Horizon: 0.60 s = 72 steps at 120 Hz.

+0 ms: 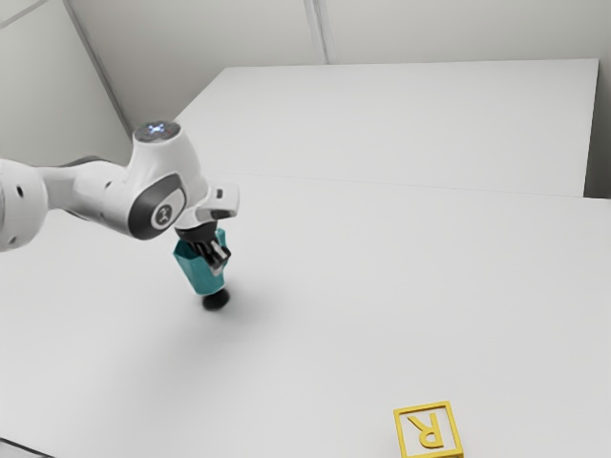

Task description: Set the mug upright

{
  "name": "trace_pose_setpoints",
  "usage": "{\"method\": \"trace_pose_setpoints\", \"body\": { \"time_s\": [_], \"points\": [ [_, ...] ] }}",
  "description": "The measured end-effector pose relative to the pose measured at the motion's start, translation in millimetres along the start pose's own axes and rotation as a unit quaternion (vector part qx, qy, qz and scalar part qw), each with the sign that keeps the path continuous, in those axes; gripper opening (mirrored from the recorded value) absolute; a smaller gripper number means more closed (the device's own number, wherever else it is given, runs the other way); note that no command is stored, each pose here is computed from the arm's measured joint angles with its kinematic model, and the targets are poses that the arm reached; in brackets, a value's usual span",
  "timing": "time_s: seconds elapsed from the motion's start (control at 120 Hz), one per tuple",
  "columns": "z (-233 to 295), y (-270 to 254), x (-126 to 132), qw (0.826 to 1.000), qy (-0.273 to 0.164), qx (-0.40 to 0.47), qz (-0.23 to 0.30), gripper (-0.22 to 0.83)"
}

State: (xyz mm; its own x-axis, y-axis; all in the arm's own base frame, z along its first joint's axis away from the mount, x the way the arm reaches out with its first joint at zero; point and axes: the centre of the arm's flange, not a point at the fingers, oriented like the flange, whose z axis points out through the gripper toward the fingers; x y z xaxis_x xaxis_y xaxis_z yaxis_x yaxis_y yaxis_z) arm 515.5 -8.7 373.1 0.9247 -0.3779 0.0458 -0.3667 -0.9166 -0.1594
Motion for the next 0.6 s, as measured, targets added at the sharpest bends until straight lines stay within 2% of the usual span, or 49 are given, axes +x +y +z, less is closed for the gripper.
{"method": "trace_pose_setpoints", "body": {
  "time_s": [0.267, 0.6],
  "points": [
    [8.2, 11.7, -9.4, 0.998, 0.002, 0.008, -0.056, -0.16],
    [17.6, 23.6, -5.1, 0.996, 0.006, 0.027, -0.089, -0.16]
  ]
}}
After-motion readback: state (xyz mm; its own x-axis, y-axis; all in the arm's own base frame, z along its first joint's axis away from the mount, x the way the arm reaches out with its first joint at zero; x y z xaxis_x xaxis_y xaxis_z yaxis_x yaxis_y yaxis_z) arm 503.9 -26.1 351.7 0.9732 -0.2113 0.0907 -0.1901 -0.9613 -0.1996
